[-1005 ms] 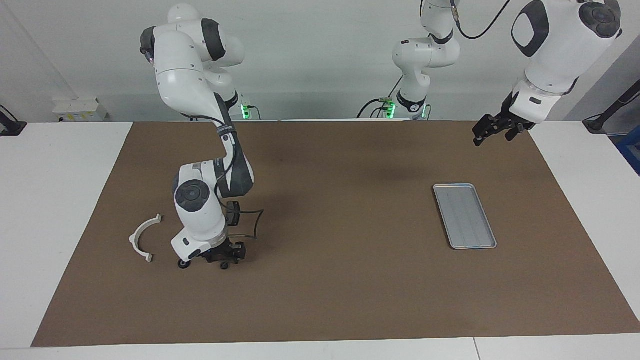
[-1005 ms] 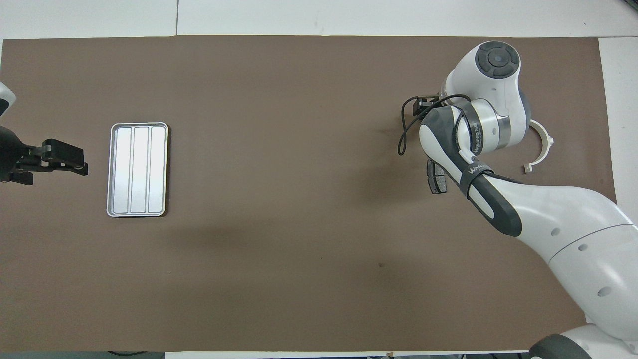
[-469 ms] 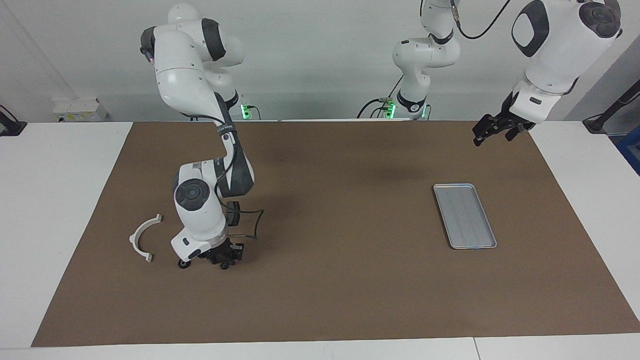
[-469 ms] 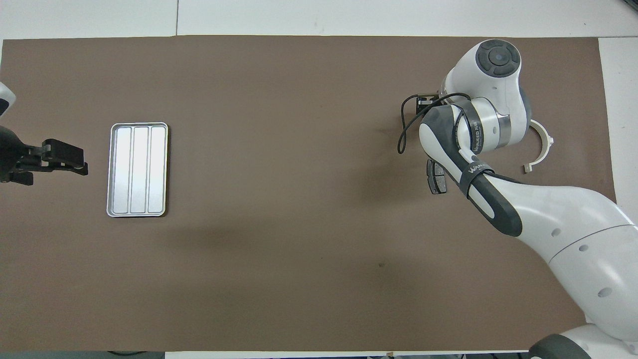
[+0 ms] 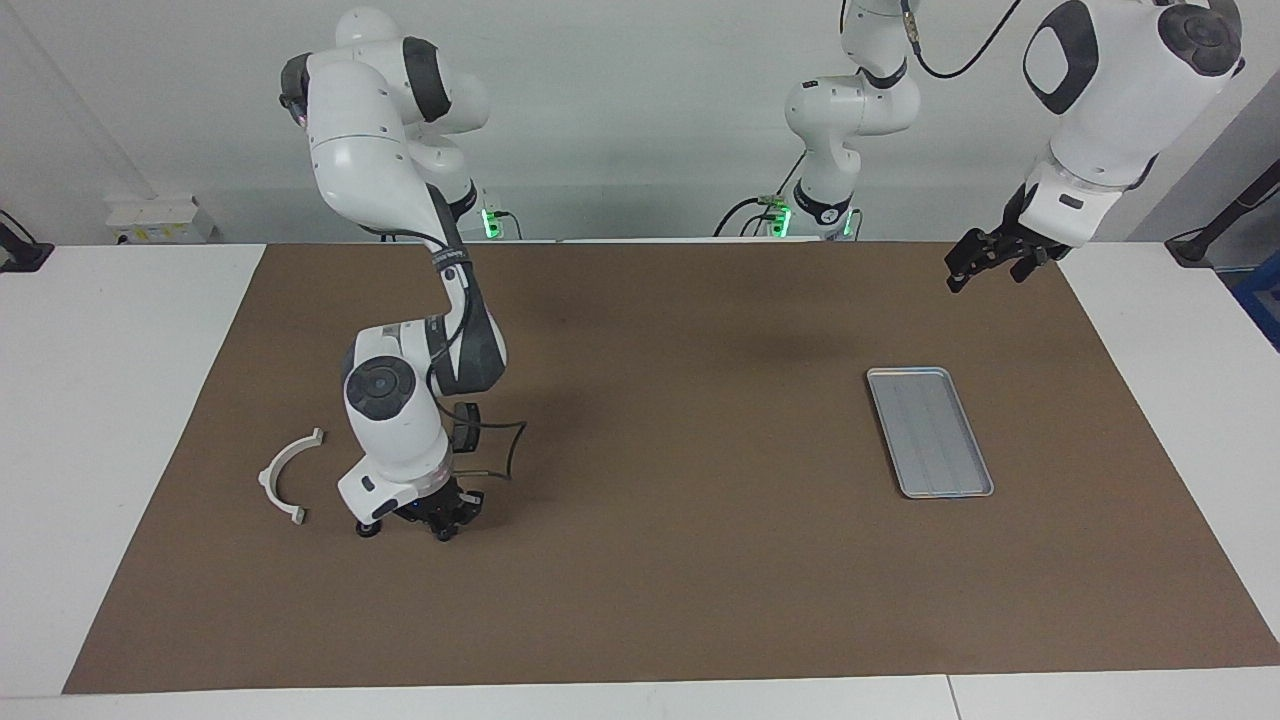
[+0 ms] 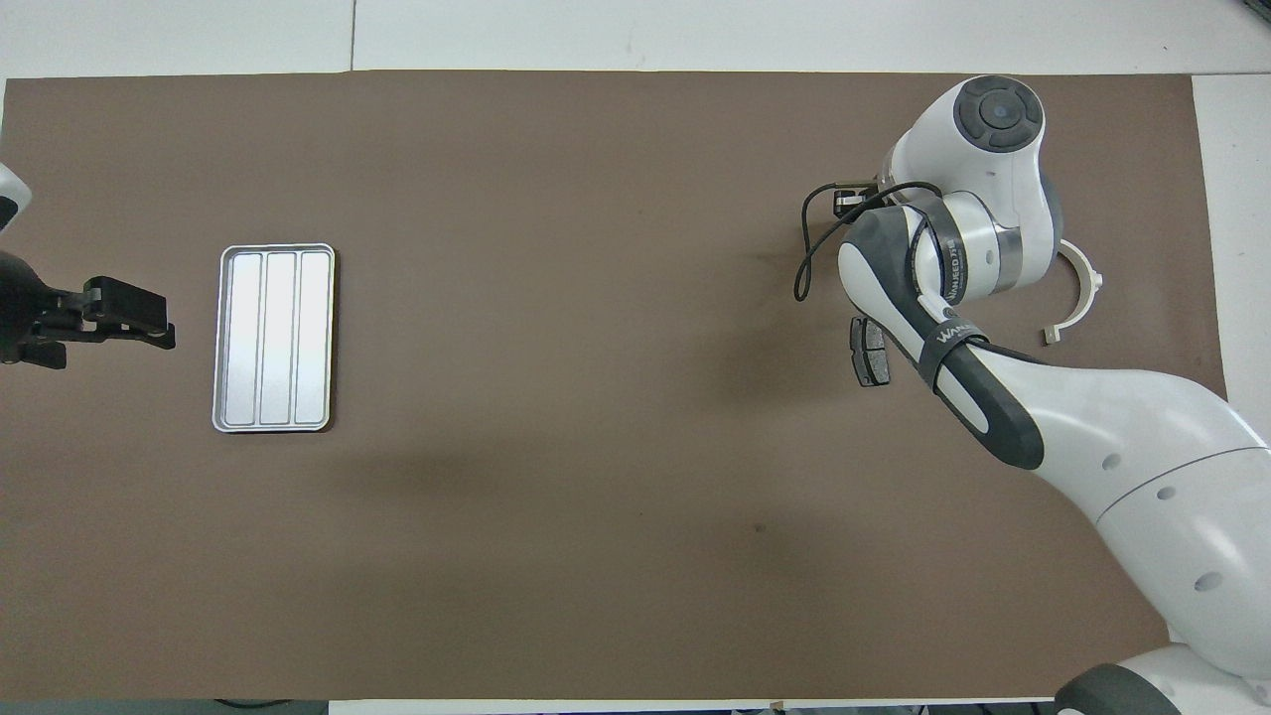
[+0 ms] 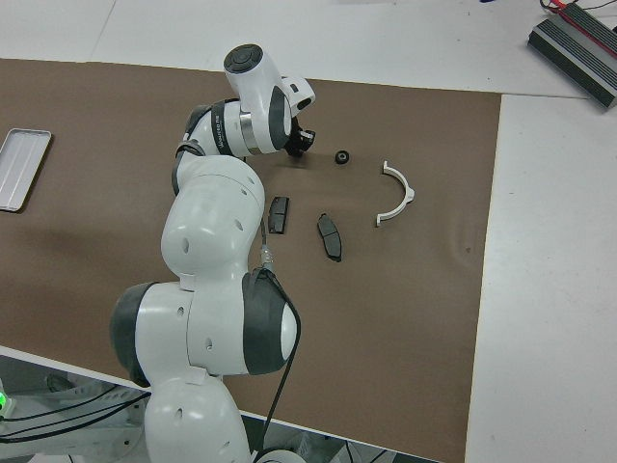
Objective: Pick bearing gear from pile to tray
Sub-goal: 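Carry the black ring with the right gripper toward the table center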
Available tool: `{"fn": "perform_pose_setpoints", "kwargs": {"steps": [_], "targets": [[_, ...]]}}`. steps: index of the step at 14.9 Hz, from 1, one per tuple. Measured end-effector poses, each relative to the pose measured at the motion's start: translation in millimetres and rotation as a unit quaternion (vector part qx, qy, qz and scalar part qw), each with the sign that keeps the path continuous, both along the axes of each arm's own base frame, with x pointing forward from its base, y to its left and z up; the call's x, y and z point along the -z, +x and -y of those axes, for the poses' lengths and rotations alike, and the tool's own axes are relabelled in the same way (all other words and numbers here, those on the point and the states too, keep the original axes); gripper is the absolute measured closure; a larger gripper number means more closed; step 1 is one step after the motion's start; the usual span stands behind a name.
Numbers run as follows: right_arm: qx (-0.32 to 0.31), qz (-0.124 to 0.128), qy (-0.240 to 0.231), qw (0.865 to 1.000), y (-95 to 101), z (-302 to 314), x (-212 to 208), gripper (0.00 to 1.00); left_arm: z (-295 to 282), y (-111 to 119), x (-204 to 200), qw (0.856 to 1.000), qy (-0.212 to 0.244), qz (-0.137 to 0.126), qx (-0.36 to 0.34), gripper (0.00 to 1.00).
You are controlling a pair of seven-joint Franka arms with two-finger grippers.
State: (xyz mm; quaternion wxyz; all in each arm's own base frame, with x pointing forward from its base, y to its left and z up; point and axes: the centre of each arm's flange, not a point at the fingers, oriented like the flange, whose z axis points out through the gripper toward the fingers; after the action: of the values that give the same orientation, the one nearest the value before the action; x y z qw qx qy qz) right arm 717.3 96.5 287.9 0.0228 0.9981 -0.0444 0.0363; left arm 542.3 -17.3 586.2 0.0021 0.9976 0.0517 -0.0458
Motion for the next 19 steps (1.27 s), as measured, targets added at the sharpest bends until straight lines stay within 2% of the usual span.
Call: {"fn": "perform_pose_setpoints", "kwargs": {"steps": [6, 9, 11, 13, 15, 17, 19], "targets": [[0.002, -0.004, -0.001, 1.0, -0.2, 2, 0, 0.78, 0, 0, 0, 1.0, 0.0, 0.0, 0.0, 0.0], [0.003, -0.04, -0.012, 0.999, -0.2, -1, -22, 0.78, 0, 0, 0, 1.0, 0.0, 0.0, 0.0, 0.0], [0.002, -0.06, -0.019, 0.998, -1.5, -11, -72, 0.78, 0, 0, 0, 1.0, 0.0, 0.0, 0.0, 0.0], [0.002, -0.075, -0.014, 0.997, -18.2, -42, -139, 0.78, 0, 0, 0, 1.0, 0.0, 0.0, 0.0, 0.0], [0.052, -0.082, 0.006, 0.995, -46.0, -93, -194, 0.78, 0, 0, 0, 1.0, 0.0, 0.0, 0.0, 0.0], [0.111, -0.075, 0.019, 0.991, -74.8, -159, -222, 0.78, 0, 0, 0, 1.0, 0.0, 0.0, 0.0, 0.0], [0.175, -0.069, 0.031, 0.982, -104.1, -229, -227, 0.78, 0, 0, 0, 1.0, 0.0, 0.0, 0.0, 0.0]]}}
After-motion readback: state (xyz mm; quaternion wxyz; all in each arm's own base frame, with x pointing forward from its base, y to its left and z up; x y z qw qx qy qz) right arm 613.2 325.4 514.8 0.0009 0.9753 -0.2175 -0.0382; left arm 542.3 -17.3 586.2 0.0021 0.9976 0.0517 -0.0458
